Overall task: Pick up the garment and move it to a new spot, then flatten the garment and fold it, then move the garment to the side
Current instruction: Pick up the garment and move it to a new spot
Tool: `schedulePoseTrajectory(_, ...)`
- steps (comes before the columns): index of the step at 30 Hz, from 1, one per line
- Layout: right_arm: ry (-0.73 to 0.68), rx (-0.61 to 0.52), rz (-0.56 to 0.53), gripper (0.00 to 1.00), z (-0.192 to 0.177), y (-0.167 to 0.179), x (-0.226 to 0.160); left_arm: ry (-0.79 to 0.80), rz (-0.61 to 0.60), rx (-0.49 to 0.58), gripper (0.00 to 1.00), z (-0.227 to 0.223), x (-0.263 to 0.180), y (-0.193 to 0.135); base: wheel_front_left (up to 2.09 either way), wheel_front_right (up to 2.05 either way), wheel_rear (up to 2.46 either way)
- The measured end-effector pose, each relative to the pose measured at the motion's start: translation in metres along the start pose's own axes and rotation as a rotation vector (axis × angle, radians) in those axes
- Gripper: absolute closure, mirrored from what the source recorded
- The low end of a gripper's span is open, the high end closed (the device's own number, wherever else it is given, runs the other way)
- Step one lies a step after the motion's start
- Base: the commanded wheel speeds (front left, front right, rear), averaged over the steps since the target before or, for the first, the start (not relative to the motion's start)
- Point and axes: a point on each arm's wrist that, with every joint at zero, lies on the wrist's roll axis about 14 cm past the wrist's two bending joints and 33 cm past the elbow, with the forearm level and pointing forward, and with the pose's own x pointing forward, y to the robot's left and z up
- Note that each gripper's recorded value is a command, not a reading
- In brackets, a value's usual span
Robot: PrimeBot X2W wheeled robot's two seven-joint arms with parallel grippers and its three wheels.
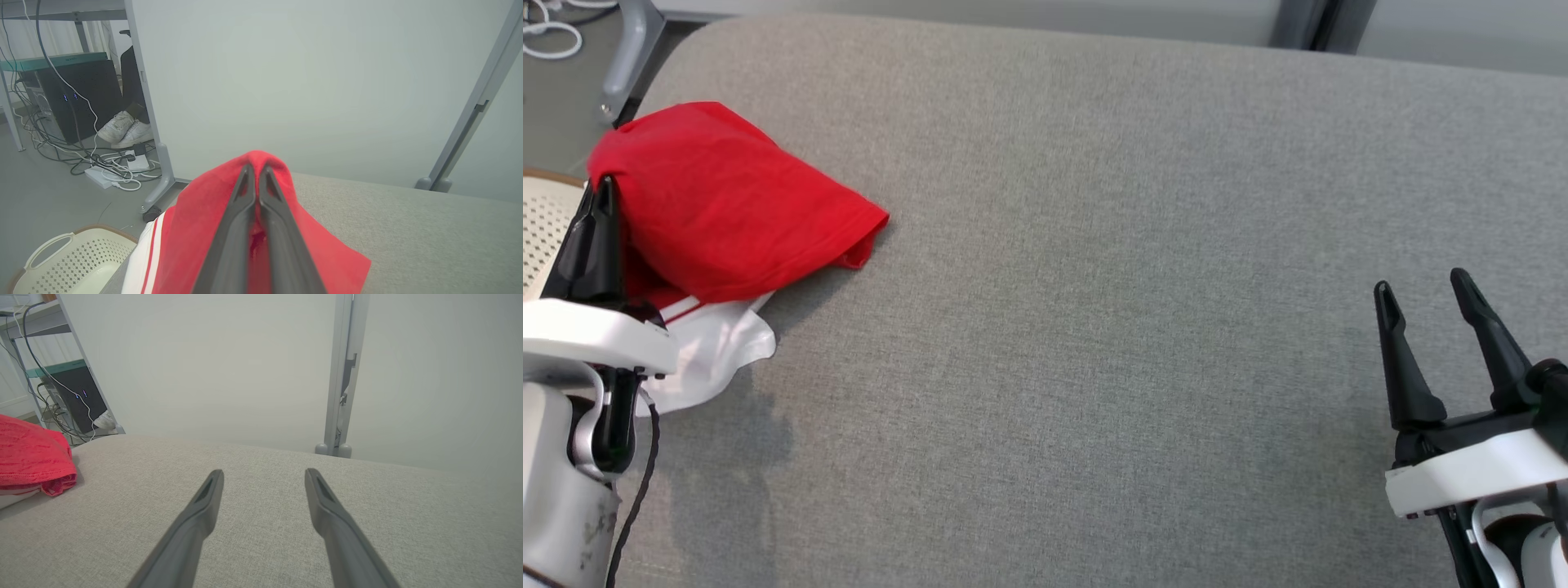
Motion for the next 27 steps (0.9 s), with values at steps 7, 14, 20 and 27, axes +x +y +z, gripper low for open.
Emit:
schedulePoseTrajectory(7, -0.043, 0.003, -0.025, 0.00, 0.018, 0.000, -0.020, -0.168, -0.045, 0.015, 1.00, 0.049, -0.028, -0.023, 0.00, 0.00, 0.00)
schedulePoseTrajectory(14, -0.066, 0.016, -0.076, 0.00, 0.025, -0.011, -0.043, -0.181, -0.079, -0.018, 1.00, 0.054, -0.064, -0.054, 0.00, 0.00, 0.00)
schedulePoseTrajectory(20, -0.076, 0.015, -0.132, 0.00, 0.029, -0.025, -0.062, -0.173, -0.116, -0.070, 1.00, 0.052, -0.085, -0.082, 0.00, 0.00, 0.00)
schedulePoseTrajectory(27, -0.089, 0.013, -0.191, 0.00, 0.034, -0.039, -0.078, -0.154, -0.265, -0.088, 1.00, 0.051, -0.088, -0.133, 0.00, 0.00, 0.00)
